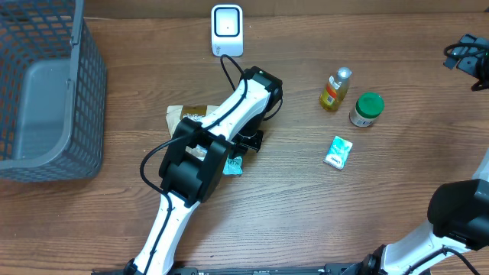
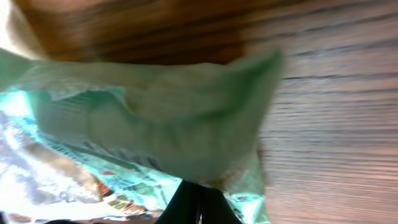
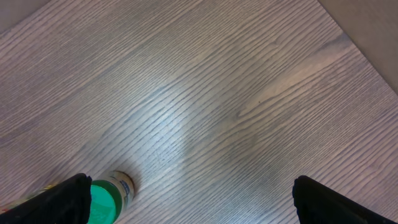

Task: Scan the item barcode
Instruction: 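Lower the left gripper and close it on the wipes pack edge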

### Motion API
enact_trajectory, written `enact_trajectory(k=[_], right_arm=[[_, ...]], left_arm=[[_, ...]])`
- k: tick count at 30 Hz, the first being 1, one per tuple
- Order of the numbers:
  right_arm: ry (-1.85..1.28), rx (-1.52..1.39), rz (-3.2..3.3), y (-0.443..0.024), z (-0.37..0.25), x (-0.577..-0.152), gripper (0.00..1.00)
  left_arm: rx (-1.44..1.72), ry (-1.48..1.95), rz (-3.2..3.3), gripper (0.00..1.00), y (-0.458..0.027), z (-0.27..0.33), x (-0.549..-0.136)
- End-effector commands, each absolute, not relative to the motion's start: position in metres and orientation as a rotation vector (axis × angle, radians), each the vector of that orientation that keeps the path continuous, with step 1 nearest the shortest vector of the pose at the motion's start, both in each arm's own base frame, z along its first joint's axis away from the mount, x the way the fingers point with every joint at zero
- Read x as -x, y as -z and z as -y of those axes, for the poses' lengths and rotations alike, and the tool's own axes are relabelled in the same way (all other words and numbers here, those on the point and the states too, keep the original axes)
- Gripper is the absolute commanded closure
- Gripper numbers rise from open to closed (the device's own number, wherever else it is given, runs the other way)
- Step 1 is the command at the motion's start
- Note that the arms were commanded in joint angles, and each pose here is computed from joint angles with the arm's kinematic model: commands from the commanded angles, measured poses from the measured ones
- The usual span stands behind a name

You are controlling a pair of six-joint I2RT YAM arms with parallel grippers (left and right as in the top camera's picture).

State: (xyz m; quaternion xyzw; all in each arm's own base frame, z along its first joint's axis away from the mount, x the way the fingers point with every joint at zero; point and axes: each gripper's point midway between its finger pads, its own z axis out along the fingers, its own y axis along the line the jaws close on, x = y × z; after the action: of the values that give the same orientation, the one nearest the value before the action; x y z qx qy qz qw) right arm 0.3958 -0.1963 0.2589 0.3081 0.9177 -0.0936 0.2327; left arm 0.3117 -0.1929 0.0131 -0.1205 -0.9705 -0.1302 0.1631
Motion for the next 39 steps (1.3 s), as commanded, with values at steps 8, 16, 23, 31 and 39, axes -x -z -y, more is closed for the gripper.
enact_trajectory(k=[8, 16, 23, 31, 39], right_arm=[[0.266, -0.851, -2.498, -0.265, 0.198, -0.396, 0.00], [0.266, -0.851, -2.498, -0.265, 0.198, -0.396, 0.00], [0.266, -0.851, -2.498, -0.265, 0.198, -0.396, 0.00], [0.266, -0.851, -2.498, -0.265, 0.198, -0.396, 0.00], [0.266, -0.851, -2.498, -0.265, 0.198, -0.396, 0.00]], left_arm=[[0.265, -0.360, 2.823, 0.96, -0.006, 0.284, -0.328], [0.230, -0.656, 2.869, 0.96, -0.060, 0.298, -0.373], [0.282, -0.125, 2.888, 0.96, -0.082, 0.218, -0.360], [0.387, 0.074, 2.800, 0.95, -0.069, 0.204, -0.335], [0.439, 0.192, 2.663, 0.95, -0.047, 0.186, -0.305]])
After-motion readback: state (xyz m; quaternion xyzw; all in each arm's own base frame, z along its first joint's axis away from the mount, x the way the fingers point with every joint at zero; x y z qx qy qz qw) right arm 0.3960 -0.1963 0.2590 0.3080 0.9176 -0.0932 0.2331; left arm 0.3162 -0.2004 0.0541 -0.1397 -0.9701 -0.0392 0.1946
